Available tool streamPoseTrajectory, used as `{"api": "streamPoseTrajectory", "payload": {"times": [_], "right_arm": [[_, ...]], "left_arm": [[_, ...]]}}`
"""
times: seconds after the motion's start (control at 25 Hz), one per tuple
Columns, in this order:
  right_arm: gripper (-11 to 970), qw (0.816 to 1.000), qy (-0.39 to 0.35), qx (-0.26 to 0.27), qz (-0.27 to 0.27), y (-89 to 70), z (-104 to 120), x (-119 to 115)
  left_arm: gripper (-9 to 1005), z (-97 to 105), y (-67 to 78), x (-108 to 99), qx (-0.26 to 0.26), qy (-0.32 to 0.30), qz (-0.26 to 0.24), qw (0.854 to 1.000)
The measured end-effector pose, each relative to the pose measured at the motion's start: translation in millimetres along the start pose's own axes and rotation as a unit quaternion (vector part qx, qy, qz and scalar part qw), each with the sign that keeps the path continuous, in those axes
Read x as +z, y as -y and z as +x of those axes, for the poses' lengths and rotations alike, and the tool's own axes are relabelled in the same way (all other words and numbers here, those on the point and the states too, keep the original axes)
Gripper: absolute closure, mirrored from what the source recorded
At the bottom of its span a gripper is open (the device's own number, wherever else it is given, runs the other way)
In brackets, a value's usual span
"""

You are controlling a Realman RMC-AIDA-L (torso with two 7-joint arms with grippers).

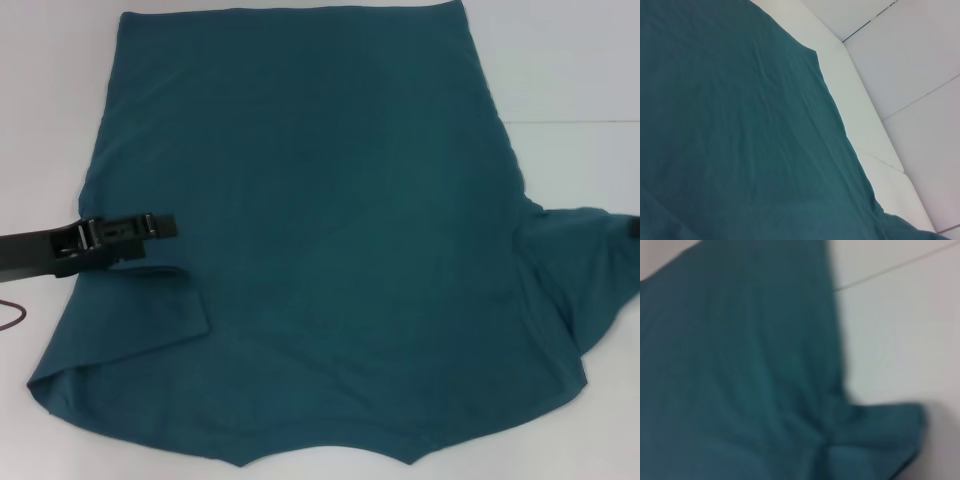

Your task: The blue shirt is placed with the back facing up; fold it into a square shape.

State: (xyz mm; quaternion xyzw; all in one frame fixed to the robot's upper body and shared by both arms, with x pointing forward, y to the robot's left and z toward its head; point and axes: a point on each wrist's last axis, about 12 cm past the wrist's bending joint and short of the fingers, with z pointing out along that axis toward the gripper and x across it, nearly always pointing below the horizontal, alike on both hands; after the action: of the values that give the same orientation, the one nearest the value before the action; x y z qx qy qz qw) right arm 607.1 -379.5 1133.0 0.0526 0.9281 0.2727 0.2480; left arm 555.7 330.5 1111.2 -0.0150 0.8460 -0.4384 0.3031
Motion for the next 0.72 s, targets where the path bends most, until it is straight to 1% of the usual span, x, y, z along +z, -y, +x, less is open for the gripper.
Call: {"api": "streamPoseTrajectory", "payload": {"times": [0.2,0.32,0.4,0.56,0.72], "right_arm": [[952,0.998,-0.024,-0.028,-0.052,-37.8,-16.3,4.9],[952,0.996,-0.044,-0.055,-0.063,-61.8,-24.1,14.7],[952,0.993,-0.06,-0.073,-0.064,-76.3,-25.1,24.6],[951,0.99,-0.082,-0.094,-0.061,-95.3,-22.0,44.2],[951,0.988,-0.098,-0.1,-0.066,-107.0,-16.4,58.1]], "left_arm": [[168,-0.6,0.2,0.1,-0.001,0.001,0.0,1.0],[168,-1.3,0.9,0.7,0.0,0.001,0.001,1.0],[168,-1.6,1.2,0.9,-0.001,0.002,0.002,1.0],[169,-1.3,0.8,0.6,-0.001,0.003,0.001,1.0],[169,-0.7,-0.4,0.1,-0.004,0.006,-0.001,1.0]]}}
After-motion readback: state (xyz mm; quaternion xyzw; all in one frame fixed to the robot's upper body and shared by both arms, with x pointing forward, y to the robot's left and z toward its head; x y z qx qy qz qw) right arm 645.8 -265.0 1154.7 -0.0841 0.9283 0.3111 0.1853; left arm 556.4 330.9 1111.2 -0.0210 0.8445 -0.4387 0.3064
